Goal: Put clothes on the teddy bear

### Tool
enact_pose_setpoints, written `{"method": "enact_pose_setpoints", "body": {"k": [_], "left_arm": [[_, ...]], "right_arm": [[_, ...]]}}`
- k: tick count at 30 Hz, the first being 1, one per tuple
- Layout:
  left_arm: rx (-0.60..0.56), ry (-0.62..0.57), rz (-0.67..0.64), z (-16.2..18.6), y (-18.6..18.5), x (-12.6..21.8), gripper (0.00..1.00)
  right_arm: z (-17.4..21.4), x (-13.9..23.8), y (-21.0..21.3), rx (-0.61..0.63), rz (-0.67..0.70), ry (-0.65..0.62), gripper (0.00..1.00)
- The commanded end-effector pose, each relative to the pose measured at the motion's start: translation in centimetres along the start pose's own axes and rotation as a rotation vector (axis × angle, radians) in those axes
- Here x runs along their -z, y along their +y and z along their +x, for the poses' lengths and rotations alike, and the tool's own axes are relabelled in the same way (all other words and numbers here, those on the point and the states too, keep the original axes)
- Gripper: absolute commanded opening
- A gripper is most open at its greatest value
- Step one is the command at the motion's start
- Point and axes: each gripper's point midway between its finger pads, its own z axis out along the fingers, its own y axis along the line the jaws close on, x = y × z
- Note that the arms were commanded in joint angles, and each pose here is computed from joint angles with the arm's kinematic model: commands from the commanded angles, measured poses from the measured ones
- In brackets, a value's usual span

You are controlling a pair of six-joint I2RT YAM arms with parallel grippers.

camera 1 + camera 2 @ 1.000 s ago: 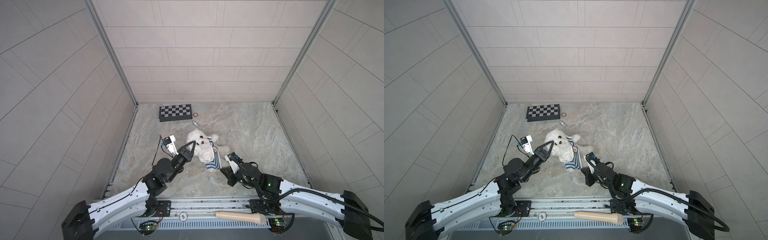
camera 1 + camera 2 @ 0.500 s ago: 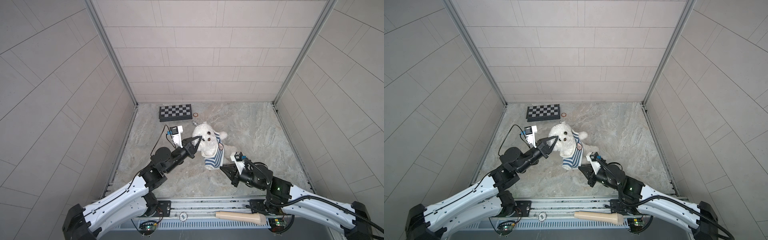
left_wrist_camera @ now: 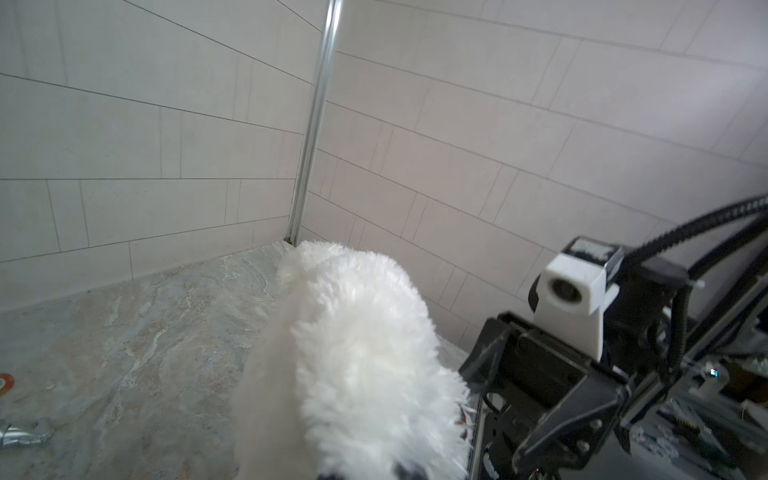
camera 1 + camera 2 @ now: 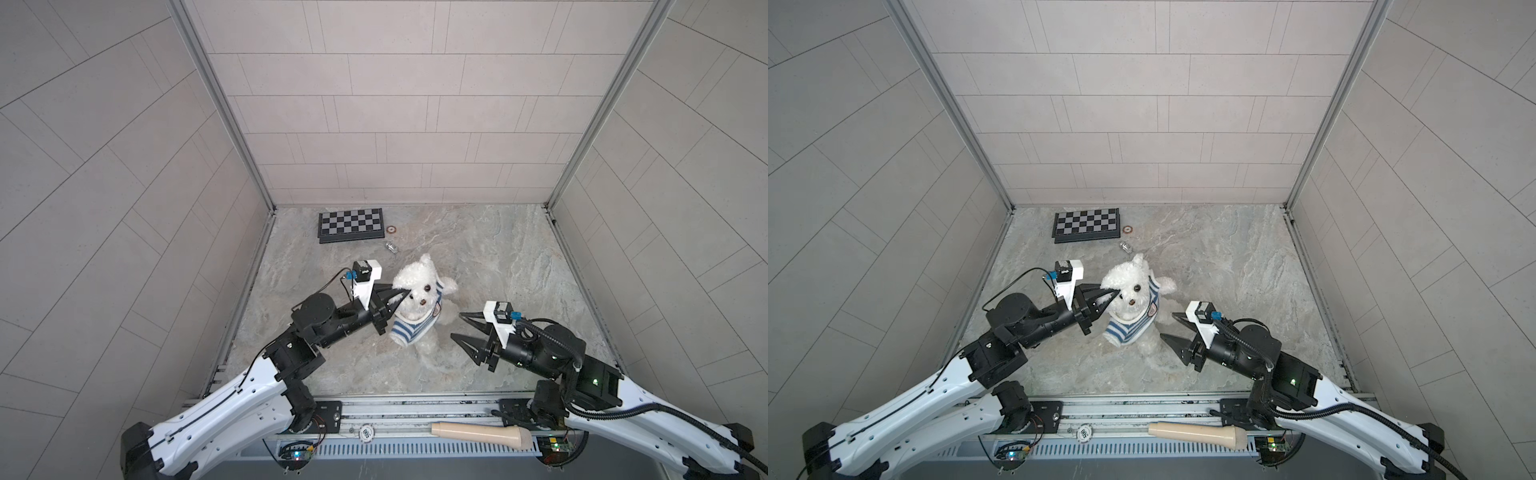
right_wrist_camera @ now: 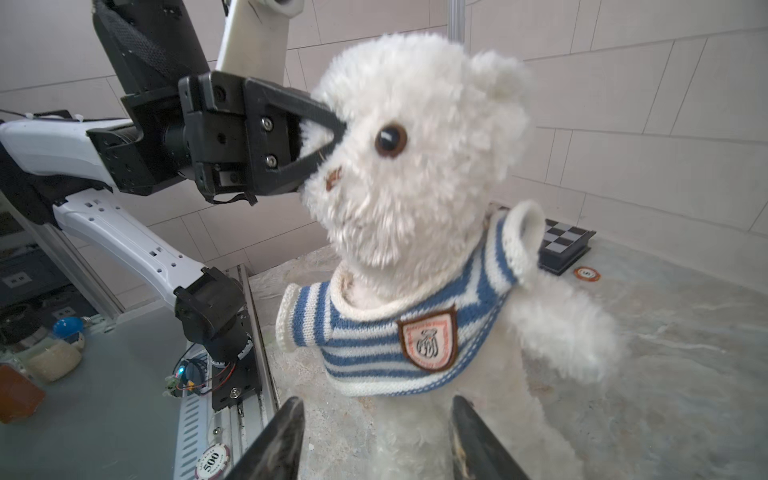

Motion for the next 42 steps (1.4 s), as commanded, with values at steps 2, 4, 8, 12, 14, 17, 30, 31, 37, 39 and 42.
{"method": "enact_pose_setpoints", "body": {"k": [2,4,8,12,14,17,30,31,37,39,42], "left_arm": [[-0.224,0.023,0.178,-0.9,-3.8,0.2,0.0],[-0.25,0.045,0.23,-0.8,-4.7,0.5,0.0],[-0.281,0.104,0.303,-0.5,-6.1,1.3,0.0],[-0.293,0.145,0.377,-0.5,-7.6,2.1,0.0],[-0.293,0.148,0.411,-0.7,-8.4,2.4,0.0],[-0.296,0.163,0.453,-0.6,-9.2,2.8,0.0],[-0.319,0.069,0.436,-2.9,-9.7,4.3,0.0],[-0.318,0.066,0.438,-3.0,-9.8,4.4,0.0],[-0.312,0.044,0.458,-3.3,-10.2,4.8,0.0],[-0.311,0.019,0.463,-3.9,-10.4,5.1,0.0],[-0.308,0.005,0.457,-4.2,-10.4,5.2,0.0]], "right_arm": [[-0.9,0.0,-0.2,0.177,-0.01,0.017,0.65],[-1.8,-0.1,-0.1,0.214,-0.015,-0.009,0.68],[-2.6,-0.4,1.5,0.29,-0.103,-0.033,0.74],[-1.7,-1.8,2.8,0.3,-0.195,0.0,0.76],[-1.3,-2.6,3.4,0.3,-0.243,0.004,0.76],[-1.4,-3.5,3.5,0.294,-0.25,-0.005,0.77],[-1.4,-1.4,4.2,0.208,-0.283,-0.107,0.79],[-1.2,-1.2,4.0,0.196,-0.269,-0.115,0.8],[0.4,-1.7,3.4,0.178,-0.244,-0.079,0.8],[0.9,-2.2,3.4,0.174,-0.248,-0.06,0.8],[1.4,-2.8,3.8,0.166,-0.278,-0.041,0.8]]}}
